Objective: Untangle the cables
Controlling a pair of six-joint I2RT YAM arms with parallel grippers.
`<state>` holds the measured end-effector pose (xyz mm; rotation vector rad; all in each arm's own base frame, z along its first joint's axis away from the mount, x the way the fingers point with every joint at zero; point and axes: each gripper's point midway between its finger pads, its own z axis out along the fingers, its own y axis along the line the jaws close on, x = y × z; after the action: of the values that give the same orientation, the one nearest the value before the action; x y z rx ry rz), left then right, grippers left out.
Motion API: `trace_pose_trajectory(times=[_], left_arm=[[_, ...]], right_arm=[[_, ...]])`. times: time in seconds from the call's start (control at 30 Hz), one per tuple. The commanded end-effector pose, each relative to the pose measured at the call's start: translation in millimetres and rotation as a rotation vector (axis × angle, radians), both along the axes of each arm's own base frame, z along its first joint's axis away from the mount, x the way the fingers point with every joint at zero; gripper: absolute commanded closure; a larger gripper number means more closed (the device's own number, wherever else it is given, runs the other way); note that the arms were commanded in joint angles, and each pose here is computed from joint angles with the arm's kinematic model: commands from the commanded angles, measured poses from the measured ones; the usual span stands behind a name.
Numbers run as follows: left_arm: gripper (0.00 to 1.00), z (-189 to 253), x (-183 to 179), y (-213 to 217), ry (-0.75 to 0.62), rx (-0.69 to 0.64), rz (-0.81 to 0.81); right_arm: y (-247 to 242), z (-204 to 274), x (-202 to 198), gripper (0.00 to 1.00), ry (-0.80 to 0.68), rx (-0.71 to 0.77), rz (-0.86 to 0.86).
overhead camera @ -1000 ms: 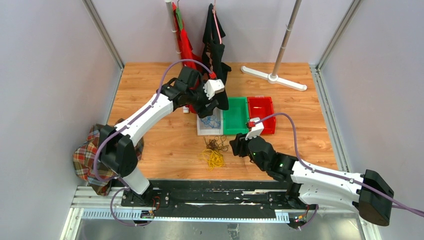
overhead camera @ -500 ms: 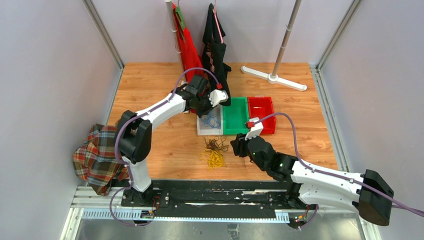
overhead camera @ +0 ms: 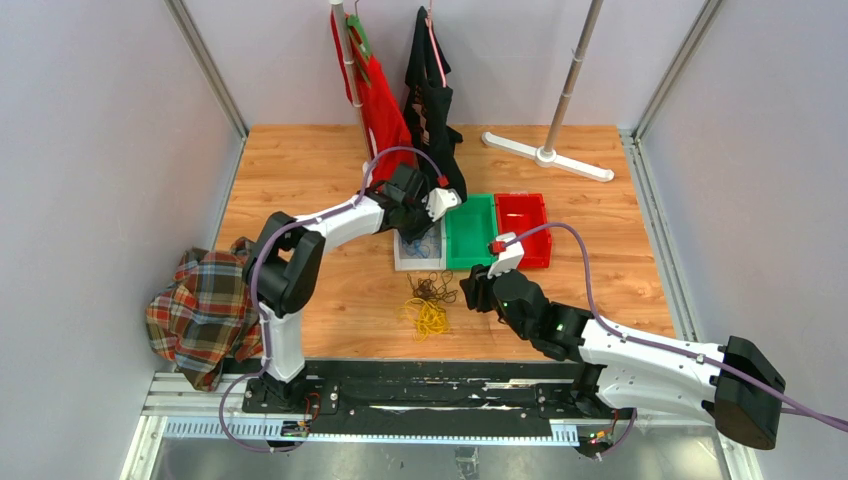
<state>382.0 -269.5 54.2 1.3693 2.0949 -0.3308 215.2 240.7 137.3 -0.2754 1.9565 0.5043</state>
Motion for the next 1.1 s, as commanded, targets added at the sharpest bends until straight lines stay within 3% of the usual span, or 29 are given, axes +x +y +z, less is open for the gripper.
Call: trace_pose_trajectory(times=[0.0,0.23,0.43,0.67,0.77,0.97,1.07], left_arm=[[0.70,8.6,14.8,4.0,-0.072,0.033,0.035],[0.26,60.9,-20.2,4.6,0.002,-0.030,-0.009],[0.02,98.6,-63.7,21.6,0.052,-0.051,-0.036],[0.02,110.2,-130.0,31.4,0.190,-0.164,-0.042],[0.00,87.4,-156.9,34.7,0.296,-0.181,-0.026],[0.23,42.5,-170.4,37.5,0.381,-0.141,-0.024],[0.25,24.8,-171.9,33.7,0.431,-0.135,-0.014]], right_arm=[[1.5,15.0,7.6,0.59,-0.024,0.009,-0.011],[2.8,22.7,8.1,0.59,-0.035,0.017,-0.006],[4.4,15.9,0.9,0.53,-0.007,0.028,0.024],[2.6,5.3,-6.8,0.48,0.032,0.012,0.046],[1.0,0.2,-11.4,0.47,0.058,-0.015,0.063],[4.0,-15.1,-26.3,0.48,0.133,-0.058,0.133],[2.8,-21.7,-31.0,0.49,0.165,-0.078,0.144]])
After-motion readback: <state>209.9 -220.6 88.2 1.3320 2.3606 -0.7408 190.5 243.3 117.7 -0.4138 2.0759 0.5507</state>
